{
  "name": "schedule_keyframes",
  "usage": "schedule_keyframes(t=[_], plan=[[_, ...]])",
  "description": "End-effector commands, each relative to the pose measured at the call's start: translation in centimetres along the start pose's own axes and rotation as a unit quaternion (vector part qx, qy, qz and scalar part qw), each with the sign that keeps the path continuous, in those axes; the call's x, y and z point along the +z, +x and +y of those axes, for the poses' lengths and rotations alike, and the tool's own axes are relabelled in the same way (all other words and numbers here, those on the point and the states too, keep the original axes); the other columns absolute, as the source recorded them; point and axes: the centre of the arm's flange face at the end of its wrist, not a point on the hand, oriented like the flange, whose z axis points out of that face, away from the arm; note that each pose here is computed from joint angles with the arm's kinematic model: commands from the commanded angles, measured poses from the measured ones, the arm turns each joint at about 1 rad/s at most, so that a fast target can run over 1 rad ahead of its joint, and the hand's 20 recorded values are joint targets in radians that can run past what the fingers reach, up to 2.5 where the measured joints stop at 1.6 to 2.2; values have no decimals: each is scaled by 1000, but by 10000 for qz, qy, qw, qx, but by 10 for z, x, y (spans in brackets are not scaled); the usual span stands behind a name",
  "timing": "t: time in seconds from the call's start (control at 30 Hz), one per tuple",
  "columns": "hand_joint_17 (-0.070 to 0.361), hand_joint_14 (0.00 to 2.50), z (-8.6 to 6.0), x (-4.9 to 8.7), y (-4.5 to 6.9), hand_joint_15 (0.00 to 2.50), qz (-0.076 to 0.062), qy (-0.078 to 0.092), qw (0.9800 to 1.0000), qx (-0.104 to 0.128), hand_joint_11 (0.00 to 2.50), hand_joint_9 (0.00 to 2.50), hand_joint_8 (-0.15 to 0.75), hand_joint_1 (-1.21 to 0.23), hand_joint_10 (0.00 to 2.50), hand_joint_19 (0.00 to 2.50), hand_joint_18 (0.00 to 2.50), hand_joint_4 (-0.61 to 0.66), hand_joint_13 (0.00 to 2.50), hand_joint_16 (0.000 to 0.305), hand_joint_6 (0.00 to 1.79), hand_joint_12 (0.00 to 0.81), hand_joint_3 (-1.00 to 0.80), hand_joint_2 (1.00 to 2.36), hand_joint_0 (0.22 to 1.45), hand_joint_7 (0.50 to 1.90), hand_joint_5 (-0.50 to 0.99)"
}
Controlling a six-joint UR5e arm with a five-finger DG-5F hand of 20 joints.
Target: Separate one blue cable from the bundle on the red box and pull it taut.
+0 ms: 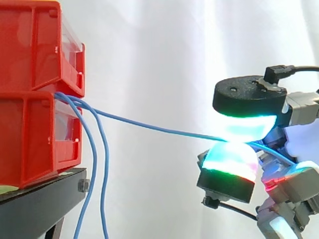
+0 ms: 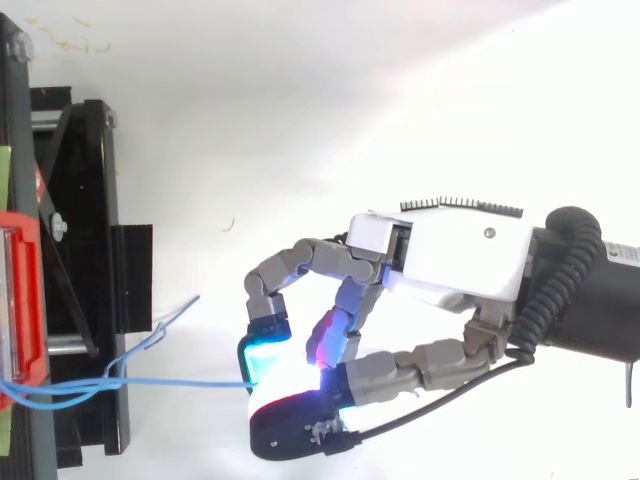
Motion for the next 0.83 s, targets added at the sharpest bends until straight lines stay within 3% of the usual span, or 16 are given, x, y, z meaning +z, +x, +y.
schedule_keyframes(t=[0.0, 0.8], plan=[[132, 17, 0, 0, 0, 614, -2, 1, 10000, 0, 947, 1433, 414, -813, 15, 400, 1057, -59, 1160, 59, 877, 491, 4, 1333, 515, 1330, -55], [131, 17, 0, 0, 0, 611, -2, 0, 10000, -1, 947, 1435, 417, -813, 15, 399, 1056, -57, 1161, 58, 876, 494, -3, 1338, 514, 1330, -55]])
